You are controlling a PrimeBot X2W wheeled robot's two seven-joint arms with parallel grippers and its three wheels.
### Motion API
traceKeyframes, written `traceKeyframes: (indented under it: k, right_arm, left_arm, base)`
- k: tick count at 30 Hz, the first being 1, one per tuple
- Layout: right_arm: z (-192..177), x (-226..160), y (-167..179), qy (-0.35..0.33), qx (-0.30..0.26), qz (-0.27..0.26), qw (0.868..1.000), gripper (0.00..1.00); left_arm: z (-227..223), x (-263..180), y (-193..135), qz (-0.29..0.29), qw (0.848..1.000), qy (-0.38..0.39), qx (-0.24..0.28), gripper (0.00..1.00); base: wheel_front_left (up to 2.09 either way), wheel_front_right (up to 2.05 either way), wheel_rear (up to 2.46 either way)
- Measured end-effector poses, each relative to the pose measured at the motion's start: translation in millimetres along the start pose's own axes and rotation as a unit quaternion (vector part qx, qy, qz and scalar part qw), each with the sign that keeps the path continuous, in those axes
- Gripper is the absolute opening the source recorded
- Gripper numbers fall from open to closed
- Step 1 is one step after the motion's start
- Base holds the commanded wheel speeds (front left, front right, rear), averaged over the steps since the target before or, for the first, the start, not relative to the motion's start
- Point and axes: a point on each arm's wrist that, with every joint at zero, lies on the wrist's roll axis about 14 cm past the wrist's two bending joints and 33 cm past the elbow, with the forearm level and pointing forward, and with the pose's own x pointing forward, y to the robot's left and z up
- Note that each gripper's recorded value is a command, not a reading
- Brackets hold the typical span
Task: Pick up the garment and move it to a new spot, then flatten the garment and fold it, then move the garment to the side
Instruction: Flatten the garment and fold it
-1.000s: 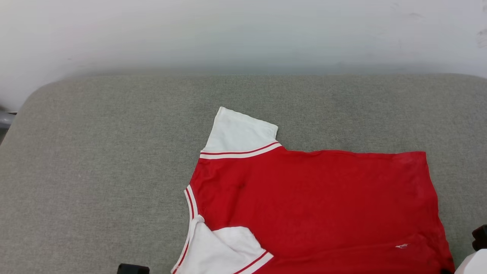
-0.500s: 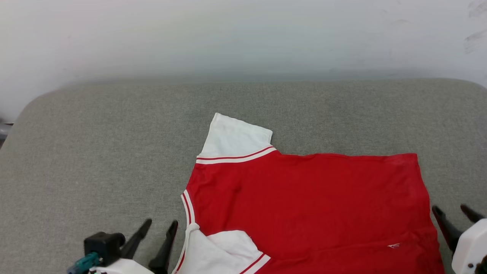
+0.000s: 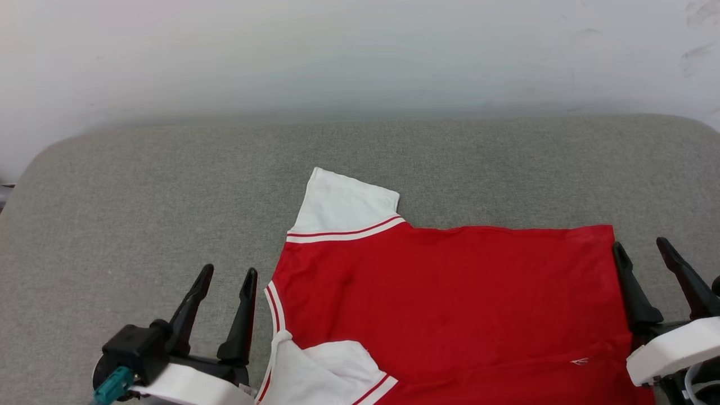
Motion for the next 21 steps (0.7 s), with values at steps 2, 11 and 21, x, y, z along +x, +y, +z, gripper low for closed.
traceKeyframes:
  k: [2, 11, 21]
  right_arm:
    - [3, 0, 2, -0.019, 0.001, -0.002, 1.000, 1.00]
    - [-6, 9, 6, -0.028, 0.005, -0.006, 1.000, 1.00]
    - [-15, 29, 6, -0.013, -0.009, -0.003, 1.000, 1.00]
  left_arm:
    - [-8, -3, 0, -0.002, 1.000, 0.009, 0.006, 1.00]
    - [-18, 12, -2, -0.025, 0.999, 0.012, 0.024, 1.00]
    - [-30, 93, -9, -0.120, 0.986, 0.067, 0.089, 1.00]
  base:
    - [0.00, 0.00, 0.00]
    - [0.00, 0.00, 0.00]
    - [0.00, 0.00, 0.00]
